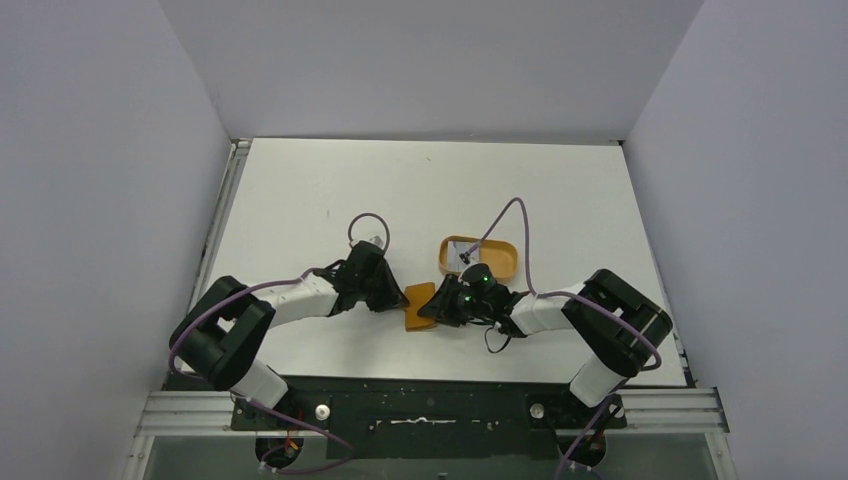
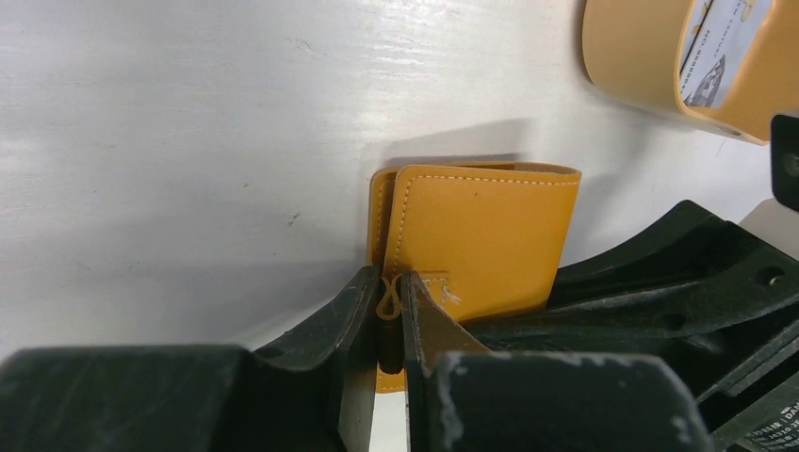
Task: Put the credit cards into the card holder
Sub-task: Pick up the card holder from the center of the board.
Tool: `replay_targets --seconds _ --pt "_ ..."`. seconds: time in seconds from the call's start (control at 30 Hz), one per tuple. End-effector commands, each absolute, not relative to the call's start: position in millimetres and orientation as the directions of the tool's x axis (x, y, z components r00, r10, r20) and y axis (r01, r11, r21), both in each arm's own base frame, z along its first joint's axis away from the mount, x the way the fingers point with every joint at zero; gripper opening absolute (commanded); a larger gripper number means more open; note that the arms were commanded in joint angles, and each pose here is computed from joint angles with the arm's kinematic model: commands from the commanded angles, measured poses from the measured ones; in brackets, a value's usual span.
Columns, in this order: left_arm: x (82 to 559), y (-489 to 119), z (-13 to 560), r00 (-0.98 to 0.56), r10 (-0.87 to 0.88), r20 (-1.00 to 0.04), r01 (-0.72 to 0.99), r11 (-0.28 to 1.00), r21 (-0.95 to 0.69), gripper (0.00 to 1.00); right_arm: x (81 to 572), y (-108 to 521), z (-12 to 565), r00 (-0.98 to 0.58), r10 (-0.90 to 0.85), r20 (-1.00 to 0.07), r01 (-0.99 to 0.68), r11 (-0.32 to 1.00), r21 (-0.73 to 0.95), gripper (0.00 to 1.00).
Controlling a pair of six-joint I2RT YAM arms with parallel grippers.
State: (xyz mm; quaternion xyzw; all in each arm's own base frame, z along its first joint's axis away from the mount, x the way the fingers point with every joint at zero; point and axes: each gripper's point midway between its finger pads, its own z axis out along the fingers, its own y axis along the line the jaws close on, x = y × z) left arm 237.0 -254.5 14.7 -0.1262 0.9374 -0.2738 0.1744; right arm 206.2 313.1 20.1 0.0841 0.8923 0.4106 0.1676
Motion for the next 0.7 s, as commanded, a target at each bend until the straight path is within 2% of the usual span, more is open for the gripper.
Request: replay_targets --seconds 0.0,0.1,0.17,0.2,0.3,0.37,0.53,0.57,0.6,0.67 --pt "202 -202 -46 -0.929 -0.31 -0.204 -0.236 0.917 -0.32 0.0 206 320 21 -0.93 0.274 -0.244 -0.019 0.627 0.779 0.15" --pt "203 -204 -39 -0.924 -0.325 -0.2 -0.245 0.908 -0.341 0.0 209 318 33 -0.92 0.252 -0.301 -0.073 0.643 0.762 0.01" --pt "206 -204 -23 -0.916 -0.344 -0.207 -0.254 0.895 -0.366 0.0 210 315 52 -0.905 0.219 -0.365 -0.132 0.671 0.729 0.0" --pt "209 -204 -11 -0.91 -0.354 -0.216 -0.253 0.888 -0.385 0.05 211 312 64 -0.894 0.194 -0.403 -0.166 0.692 0.702 0.0" --pt "217 -197 41 -0.881 -0.38 -0.281 -0.245 0.876 -0.415 0.42 215 301 117 -0.835 0.12 -0.537 -0.285 0.741 0.608 0.0" --pt "228 -186 91 -0.831 -0.402 -0.385 -0.215 0.869 -0.445 0.6 216 286 143 -0.791 0.053 -0.609 -0.348 0.781 0.519 0.0" --pt "239 -145 201 -0.641 -0.473 -0.604 -0.19 0.86 -0.473 0.82 229 243 210 -0.591 -0.174 -0.788 -0.471 0.867 0.161 0.0" --pt "240 -137 218 -0.592 -0.497 -0.634 -0.192 0.851 -0.488 0.93 232 236 224 -0.533 -0.239 -0.812 -0.483 0.873 0.061 0.0" --pt "242 -130 235 -0.542 -0.52 -0.66 -0.187 0.84 -0.509 0.97 234 230 236 -0.462 -0.317 -0.828 -0.487 0.871 -0.062 0.0" --pt "244 -121 268 -0.446 -0.569 -0.691 -0.156 0.809 -0.566 0.97 242 222 268 -0.304 -0.445 -0.843 -0.445 0.848 -0.287 0.0"
